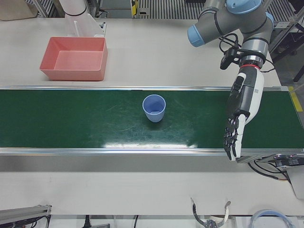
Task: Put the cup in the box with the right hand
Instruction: 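Move the right hand over the conveyor toward the approaching pale blue cup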
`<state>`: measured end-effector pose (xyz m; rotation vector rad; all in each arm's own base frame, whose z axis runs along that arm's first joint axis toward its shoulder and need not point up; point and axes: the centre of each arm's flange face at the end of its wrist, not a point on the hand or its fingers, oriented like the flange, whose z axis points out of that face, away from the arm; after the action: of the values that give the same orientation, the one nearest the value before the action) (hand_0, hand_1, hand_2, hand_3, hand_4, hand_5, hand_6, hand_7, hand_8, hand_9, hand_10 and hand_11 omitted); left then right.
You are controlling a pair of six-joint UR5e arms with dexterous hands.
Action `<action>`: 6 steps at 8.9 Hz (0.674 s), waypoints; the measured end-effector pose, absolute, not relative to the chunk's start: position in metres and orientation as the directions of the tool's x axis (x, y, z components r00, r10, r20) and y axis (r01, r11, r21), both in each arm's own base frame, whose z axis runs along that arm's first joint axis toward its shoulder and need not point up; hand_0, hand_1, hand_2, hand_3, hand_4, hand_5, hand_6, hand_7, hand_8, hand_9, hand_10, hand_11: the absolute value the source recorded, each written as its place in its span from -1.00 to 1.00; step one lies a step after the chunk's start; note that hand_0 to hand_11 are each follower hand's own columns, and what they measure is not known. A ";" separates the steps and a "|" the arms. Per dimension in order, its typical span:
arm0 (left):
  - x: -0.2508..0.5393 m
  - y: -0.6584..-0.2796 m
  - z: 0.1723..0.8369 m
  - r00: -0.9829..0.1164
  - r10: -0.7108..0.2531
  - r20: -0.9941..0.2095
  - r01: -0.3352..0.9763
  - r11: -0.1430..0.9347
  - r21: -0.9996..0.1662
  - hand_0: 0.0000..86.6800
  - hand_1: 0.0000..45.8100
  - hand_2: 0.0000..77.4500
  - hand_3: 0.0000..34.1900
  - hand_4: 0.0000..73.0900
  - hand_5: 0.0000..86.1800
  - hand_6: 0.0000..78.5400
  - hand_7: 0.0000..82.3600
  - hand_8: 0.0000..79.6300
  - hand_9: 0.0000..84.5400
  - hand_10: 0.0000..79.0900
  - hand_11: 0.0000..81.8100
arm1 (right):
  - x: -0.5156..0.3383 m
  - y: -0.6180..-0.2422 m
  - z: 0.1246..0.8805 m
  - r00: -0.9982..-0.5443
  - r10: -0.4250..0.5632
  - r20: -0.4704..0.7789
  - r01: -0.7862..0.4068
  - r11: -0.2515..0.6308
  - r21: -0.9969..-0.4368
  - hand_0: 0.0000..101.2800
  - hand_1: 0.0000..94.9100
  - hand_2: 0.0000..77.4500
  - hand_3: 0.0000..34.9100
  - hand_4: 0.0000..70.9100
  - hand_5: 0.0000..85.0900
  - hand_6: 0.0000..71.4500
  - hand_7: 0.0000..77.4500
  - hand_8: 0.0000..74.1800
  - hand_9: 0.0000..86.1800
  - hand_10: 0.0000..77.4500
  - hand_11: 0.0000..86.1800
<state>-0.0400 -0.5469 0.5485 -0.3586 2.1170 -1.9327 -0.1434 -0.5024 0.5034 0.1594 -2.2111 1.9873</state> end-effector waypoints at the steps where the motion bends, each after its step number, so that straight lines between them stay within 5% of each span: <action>1: -0.040 -0.547 0.549 -0.938 -0.346 -0.020 -0.012 0.089 -0.996 -1.00 -0.98 -0.97 -1.00 -0.97 -0.99 -0.99 -0.99 -1.00 -1.00 -1.00 -1.00 | -0.168 -0.490 0.490 -0.979 0.030 0.201 -0.198 0.085 -0.977 0.10 -0.77 -0.85 -1.00 -0.20 -0.83 -0.85 -0.41 -0.69 -0.53 -0.93 -0.86; 2: -0.040 -0.547 0.549 -0.938 -0.346 -0.020 -0.012 0.089 -0.996 -1.00 -0.98 -0.97 -1.00 -0.97 -0.99 -0.99 -0.99 -1.00 -1.00 -1.00 -1.00 | -0.183 -0.481 0.482 -0.977 0.035 0.213 -0.210 0.066 -0.975 0.09 -0.55 -0.92 -1.00 -0.31 -0.83 -0.83 -0.49 -0.72 -0.53 -0.93 -0.86; 3: -0.040 -0.547 0.549 -0.938 -0.346 -0.020 -0.012 0.089 -0.996 -1.00 -0.98 -0.97 -1.00 -0.97 -0.99 -0.99 -0.99 -1.00 -1.00 -1.00 -1.00 | -0.192 -0.476 0.479 -0.974 0.041 0.223 -0.221 0.053 -0.974 0.09 -0.76 -0.75 -1.00 -0.18 -0.86 -0.83 -0.41 -0.71 -0.53 -0.97 -0.94; 4: -0.040 -0.547 0.549 -0.938 -0.346 -0.020 -0.012 0.089 -0.996 -1.00 -0.98 -0.97 -1.00 -0.97 -0.99 -0.99 -0.99 -1.00 -1.00 -1.00 -1.00 | -0.196 -0.475 0.481 -0.972 0.045 0.233 -0.231 0.044 -0.972 0.05 -0.61 -0.70 -1.00 -0.26 -0.87 -0.83 -0.41 -0.71 -0.53 -0.97 -0.94; 5: -0.040 -0.547 0.549 -0.938 -0.346 -0.020 -0.012 0.089 -0.996 -1.00 -0.98 -0.97 -1.00 -0.97 -0.99 -1.00 -0.99 -1.00 -1.00 -1.00 -1.00 | -0.199 -0.475 0.484 -0.969 0.048 0.241 -0.239 0.035 -0.970 0.05 -0.77 -0.83 -1.00 -0.29 -0.87 -0.83 -0.45 -0.71 -0.53 -0.97 -0.94; 6: -0.040 -0.547 0.549 -0.938 -0.346 -0.020 -0.012 0.088 -0.996 -1.00 -0.98 -0.97 -1.00 -0.97 -0.99 -1.00 -0.99 -1.00 -1.00 -1.00 -1.00 | -0.202 -0.476 0.487 -0.967 0.051 0.248 -0.247 0.028 -0.969 0.05 -0.70 -0.96 -1.00 -0.29 -0.87 -0.83 -0.45 -0.72 -0.56 -0.97 -0.94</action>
<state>-0.0400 -0.5469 0.5486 -0.3587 2.1165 -1.9333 -0.2017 -0.4760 0.4875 0.2032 -2.0859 2.0423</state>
